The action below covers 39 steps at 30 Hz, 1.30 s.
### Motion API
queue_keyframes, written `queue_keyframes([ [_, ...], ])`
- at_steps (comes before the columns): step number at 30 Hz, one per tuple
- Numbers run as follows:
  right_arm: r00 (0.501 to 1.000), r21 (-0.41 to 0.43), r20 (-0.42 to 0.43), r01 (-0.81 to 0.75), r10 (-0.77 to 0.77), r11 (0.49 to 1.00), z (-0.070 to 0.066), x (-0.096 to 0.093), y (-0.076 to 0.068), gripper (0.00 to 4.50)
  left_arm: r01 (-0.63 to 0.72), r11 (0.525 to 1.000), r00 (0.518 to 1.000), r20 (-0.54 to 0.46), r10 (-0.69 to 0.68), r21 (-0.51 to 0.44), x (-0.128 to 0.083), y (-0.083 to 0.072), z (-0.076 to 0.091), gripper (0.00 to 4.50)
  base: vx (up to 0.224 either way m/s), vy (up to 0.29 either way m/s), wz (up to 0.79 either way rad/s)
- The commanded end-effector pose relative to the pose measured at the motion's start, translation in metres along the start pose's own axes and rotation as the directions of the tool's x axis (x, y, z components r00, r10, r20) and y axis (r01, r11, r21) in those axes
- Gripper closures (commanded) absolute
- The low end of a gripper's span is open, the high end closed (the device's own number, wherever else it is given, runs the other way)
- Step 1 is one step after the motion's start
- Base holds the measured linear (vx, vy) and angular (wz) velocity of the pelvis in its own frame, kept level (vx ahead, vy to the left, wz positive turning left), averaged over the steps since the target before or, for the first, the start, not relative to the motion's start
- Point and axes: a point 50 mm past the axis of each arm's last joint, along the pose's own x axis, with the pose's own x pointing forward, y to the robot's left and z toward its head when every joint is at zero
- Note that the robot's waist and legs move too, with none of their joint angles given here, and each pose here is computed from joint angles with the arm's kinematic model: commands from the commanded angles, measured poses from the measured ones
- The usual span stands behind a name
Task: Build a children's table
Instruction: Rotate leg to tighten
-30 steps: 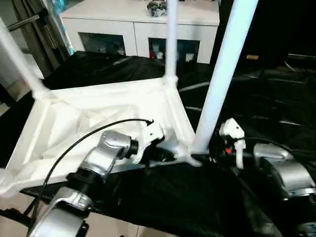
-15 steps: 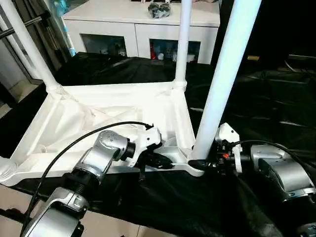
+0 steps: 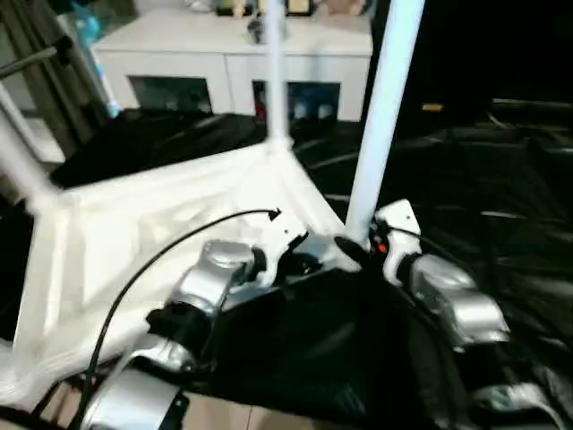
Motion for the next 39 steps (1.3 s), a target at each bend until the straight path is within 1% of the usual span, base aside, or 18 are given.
queue_keyframes([
  [1,0.983,0.029,-0.134,-0.126,0.129,0.992,-0.029,0.019,0.045,1.99,0.053,0.997,0.997,0.046,-0.056,0.049,0.022,-0.018,0.022,4.5,0.0,0.0,0.0],
  [3,0.984,0.043,-0.103,-0.144,0.148,0.989,-0.025,0.022,0.049,1.43,0.061,0.995,0.997,0.047,-0.064,0.073,0.023,-0.02,0.023,4.5,0.0,0.0,0.0],
  [5,0.984,0.077,-0.072,-0.158,0.163,0.984,-0.02,0.022,0.047,1.29,0.075,0.993,0.996,0.042,-0.079,0.089,0.021,-0.019,0.021,4.5,0.0,0.0,0.0],
  [7,0.978,0.075,-0.042,-0.202,0.206,0.976,-0.014,0.019,0.045,1.19,0.093,0.99,0.995,0.036,-0.097,0.102,0.016,-0.018,0.017,4.5,0.0,0.0,0.0],
  [9,0.959,0.03,-0.04,-0.279,0.28,0.96,-0.01,0.01,0.04,0.83,0.112,0.987,0.992,0.039,-0.117,0.115,0.01,-0.016,0.014,4.5,0.0,0.0,0.0],
  [12,0.95,-0.026,-0.054,-0.309,0.307,0.951,-0.008,0.003,0.034,0.72,0.116,0.986,0.992,0.034,-0.121,0.118,0.006,-0.013,0.012,4.5,0.0,0.0,0.0],
  [14,0.945,-0.083,-0.074,-0.323,0.317,0.943,-0.005,-0.008,0.019,0.42,0.13,0.981,0.989,0.045,-0.138,0.141,0.001,-0.011,0.011,4.5,0.0,0.0,0.0],
  [17,0.925,-0.155,-0.121,-0.376,0.36,0.914,0.0,-0.03,-0.004,0.17,0.17,0.973,0.982,0.049,-0.18,0.153,-0.007,-0.008,0.011,4.5,0.0,0.0,0.0],
  [19,0.918,-0.156,-0.127,-0.391,0.375,0.907,0.002,-0.035,-0.007,0.07,0.184,0.97,0.98,0.046,-0.193,0.158,-0.009,-0.008,0.01,4.5,0.0,0.0,0.0],
  [21,0.899,-0.155,-0.095,-0.437,0.427,0.886,0.013,-0.049,-0.019,0.07,0.234,0.955,0.97,0.027,-0.243,0.18,-0.015,-0.009,0.007,4.5,0.0,0.0,0.0],
  [22,0.899,-0.155,-0.095,-0.437,0.427,0.886,0.013,-0.049,-0.019,0.07,0.234,0.955,0.97,0.027,-0.243,0.18,-0.015,-0.009,0.007,4.5,0.0,0.0,0.0],
  [23,0.88,-0.19,-0.113,-0.474,0.461,0.86,0.017,-0.055,-0.022,0.07,0.253,0.95,0.965,0.02,-0.261,0.182,-0.017,-0.009,0.005,4.5,0.0,0.0,0.0],
  [24,0.859,-0.197,-0.144,-0.511,0.491,0.837,0.017,-0.059,-0.023,0.07,0.278,0.942,0.958,0.013,-0.286,0.188,-0.019,-0.01,0.004,4.5,0.0,0.0,0.0],
  [27,0.816,-0.194,-0.173,-0.577,0.551,0.794,0.019,-0.063,-0.02,0.07,0.328,0.924,0.942,-0.001,-0.334,0.197,-0.023,-0.013,0.003,4.5,0.0,0.0,0.0],
  [32,0.821,-0.228,-0.186,-0.57,0.539,0.79,0.02,-0.053,-0.018,0.07,0.384,0.899,0.922,-0.031,-0.387,0.209,-0.026,-0.017,0.0,4.5,0.0,0.0,0.0],
  [37,0.805,-0.216,-0.216,-0.592,0.553,0.777,0.017,-0.048,-0.014,0.07,0.383,0.9,0.923,-0.038,-0.384,0.208,-0.027,-0.016,0.0,4.5,0.0,0.0,0.0],
  [38,0.799,-0.211,-0.228,-0.599,0.557,0.772,0.015,-0.048,-0.014,0.32,0.384,0.9,0.922,-0.041,-0.384,0.208,-0.027,-0.016,0.0,4.5,0.0,0.0,0.0],
  [39,0.796,-0.206,-0.231,-0.601,0.559,0.772,0.015,-0.048,-0.014,0.32,0.385,0.899,0.922,-0.042,-0.385,0.207,-0.027,-0.015,0.0,4.5,0.0,0.0,0.0],
])
